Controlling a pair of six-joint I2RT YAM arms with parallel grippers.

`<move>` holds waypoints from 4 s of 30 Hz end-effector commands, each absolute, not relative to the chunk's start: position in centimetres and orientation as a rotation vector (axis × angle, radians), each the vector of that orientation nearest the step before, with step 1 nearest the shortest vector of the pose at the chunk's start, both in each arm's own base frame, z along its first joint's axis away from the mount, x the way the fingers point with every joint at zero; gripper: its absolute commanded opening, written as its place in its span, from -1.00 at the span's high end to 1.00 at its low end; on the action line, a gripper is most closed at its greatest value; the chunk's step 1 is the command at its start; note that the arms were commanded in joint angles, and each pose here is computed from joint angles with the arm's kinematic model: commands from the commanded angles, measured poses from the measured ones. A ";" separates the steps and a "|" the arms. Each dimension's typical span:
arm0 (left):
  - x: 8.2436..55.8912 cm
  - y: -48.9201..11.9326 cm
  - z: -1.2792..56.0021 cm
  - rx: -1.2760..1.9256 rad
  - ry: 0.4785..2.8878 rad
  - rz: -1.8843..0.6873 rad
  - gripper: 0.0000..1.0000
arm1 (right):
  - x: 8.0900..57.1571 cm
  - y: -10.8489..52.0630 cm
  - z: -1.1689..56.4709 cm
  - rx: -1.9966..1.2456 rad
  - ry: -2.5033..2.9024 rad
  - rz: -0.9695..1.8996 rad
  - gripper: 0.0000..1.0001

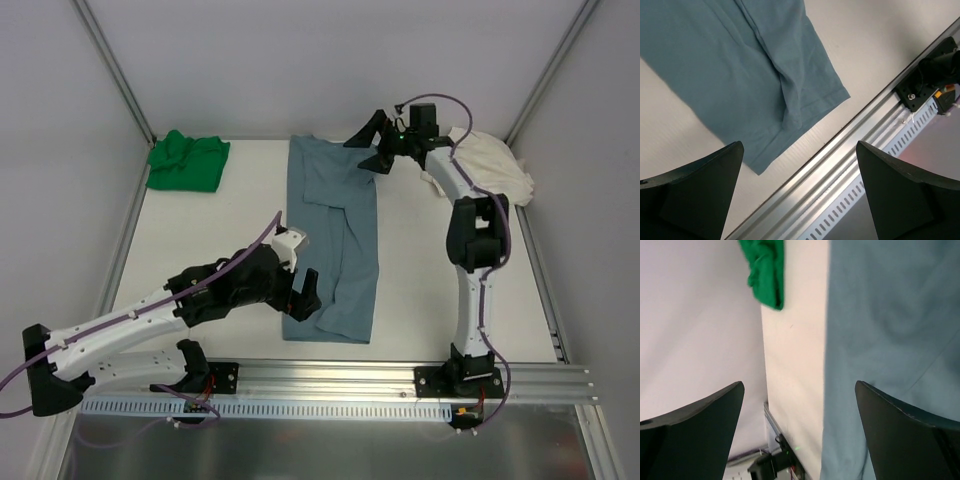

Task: Fold and stack the t-shirts
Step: Rotate the tshirt 90 degrees

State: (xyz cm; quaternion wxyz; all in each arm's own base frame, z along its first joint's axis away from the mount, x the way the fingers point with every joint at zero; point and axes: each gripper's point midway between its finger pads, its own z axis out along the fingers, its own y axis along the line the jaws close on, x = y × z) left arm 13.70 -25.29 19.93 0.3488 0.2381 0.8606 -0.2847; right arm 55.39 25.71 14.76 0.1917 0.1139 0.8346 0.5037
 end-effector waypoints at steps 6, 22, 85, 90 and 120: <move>20.9 -30.7 17.0 0.585 2.229 -0.770 -0.97 | 35.4 23.9 30.6 -0.099 2.179 1.236 -0.99; 39.8 -39.0 19.2 0.350 2.049 -0.950 -0.97 | 16.9 17.0 20.4 -0.057 2.369 1.072 -0.99; 46.6 -39.2 5.5 -0.057 2.535 -0.972 -0.82 | 16.7 14.9 16.3 -0.026 2.502 0.911 -0.99; 46.7 -39.4 4.7 -0.070 2.545 -0.979 -0.63 | 16.8 14.8 16.1 -0.027 2.508 0.906 -0.99; 48.7 -36.1 16.2 0.038 2.385 -0.777 1.00 | 16.7 15.5 15.6 -0.001 2.510 0.987 -0.99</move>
